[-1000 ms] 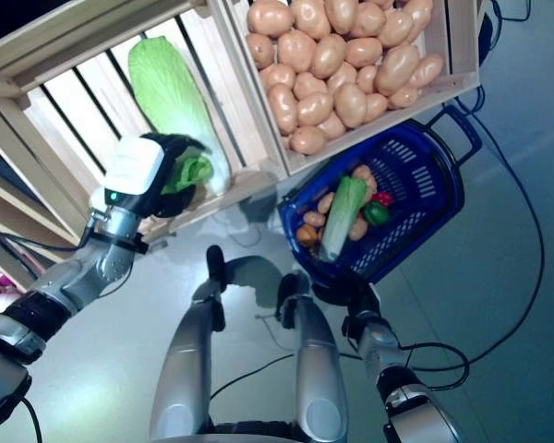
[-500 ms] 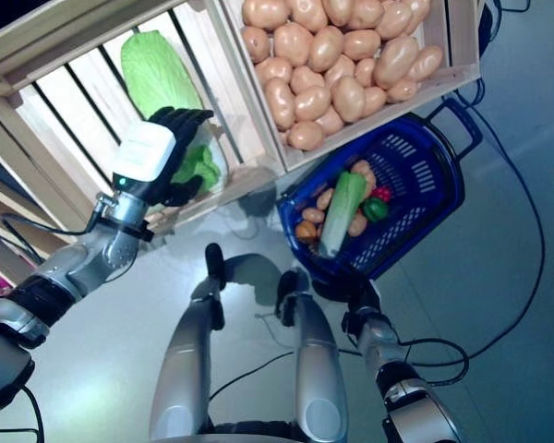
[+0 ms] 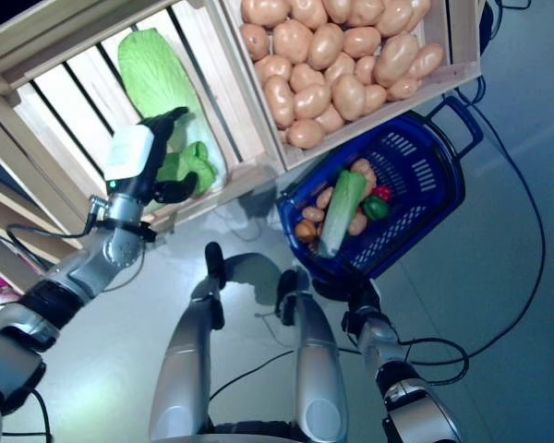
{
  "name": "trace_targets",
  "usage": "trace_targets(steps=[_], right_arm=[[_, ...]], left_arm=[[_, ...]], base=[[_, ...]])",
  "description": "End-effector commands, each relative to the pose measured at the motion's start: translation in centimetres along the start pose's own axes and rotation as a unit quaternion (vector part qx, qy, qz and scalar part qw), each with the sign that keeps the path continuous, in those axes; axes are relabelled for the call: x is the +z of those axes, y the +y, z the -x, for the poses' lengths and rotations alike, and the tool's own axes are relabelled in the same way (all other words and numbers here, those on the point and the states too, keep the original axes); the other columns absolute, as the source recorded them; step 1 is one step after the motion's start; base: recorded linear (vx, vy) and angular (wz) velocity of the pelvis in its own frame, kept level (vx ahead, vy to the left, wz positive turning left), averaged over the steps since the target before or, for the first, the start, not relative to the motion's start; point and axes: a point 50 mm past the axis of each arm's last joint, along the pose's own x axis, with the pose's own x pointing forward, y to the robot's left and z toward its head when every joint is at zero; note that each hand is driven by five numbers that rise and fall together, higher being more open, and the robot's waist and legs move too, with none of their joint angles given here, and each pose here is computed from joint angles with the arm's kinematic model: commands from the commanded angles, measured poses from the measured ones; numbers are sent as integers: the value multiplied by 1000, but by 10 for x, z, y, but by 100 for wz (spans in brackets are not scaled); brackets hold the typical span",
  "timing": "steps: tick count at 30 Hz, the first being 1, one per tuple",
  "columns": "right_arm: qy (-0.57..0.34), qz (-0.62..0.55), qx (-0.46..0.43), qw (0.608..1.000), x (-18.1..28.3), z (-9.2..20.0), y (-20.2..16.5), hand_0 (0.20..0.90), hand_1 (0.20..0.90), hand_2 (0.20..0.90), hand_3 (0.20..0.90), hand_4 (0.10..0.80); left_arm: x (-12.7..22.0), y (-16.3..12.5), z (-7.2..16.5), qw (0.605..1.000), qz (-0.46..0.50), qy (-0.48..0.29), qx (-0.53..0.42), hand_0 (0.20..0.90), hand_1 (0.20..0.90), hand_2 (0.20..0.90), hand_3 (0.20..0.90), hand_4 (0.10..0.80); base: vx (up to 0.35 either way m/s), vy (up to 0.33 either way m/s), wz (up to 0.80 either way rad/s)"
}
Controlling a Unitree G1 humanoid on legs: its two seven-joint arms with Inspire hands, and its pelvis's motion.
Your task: Put vegetables into the basket
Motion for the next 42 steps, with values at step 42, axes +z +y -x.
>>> trace_targets(steps=[42], right_arm=[[-41, 24, 6, 999, 28, -6, -1, 900, 900, 900, 900, 800]], left_arm=[[-25, -10, -34, 970, -133, 138, -151, 900, 900, 900, 900, 800]], base=[[6, 8, -2]])
